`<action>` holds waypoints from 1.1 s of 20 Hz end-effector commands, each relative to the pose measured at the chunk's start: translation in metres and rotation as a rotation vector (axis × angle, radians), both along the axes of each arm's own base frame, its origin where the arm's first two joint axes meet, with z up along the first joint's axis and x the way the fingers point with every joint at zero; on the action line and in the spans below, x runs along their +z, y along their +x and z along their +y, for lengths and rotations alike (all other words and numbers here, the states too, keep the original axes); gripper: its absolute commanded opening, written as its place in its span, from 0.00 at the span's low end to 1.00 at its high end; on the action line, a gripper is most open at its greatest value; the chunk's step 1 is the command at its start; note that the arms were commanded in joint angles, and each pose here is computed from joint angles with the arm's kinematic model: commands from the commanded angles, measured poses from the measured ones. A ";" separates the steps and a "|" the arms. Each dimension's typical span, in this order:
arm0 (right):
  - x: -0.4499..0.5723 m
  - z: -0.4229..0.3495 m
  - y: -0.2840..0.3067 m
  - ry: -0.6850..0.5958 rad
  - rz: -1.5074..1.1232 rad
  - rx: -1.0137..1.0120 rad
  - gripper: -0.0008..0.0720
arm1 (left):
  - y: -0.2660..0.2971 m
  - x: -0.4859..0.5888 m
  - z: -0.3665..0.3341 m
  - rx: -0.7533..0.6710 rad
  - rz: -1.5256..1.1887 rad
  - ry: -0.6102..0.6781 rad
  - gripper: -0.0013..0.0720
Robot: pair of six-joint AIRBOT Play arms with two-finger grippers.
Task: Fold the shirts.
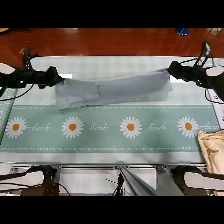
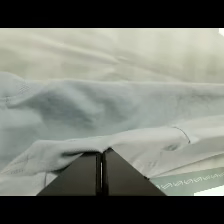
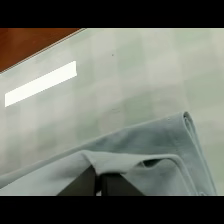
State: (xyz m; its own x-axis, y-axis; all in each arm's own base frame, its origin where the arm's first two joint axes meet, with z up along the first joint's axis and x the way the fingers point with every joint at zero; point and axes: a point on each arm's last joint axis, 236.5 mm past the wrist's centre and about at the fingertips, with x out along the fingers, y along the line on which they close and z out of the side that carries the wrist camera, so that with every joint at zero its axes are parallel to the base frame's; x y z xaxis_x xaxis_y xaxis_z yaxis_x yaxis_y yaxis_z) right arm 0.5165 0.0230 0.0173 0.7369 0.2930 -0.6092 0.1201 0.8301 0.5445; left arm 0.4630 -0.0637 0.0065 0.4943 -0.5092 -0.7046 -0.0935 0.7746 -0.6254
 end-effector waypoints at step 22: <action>-0.069 -0.102 -0.077 0.069 0.393 -0.149 0.82 | -0.037 -0.034 0.013 -0.102 0.248 -0.184 0.75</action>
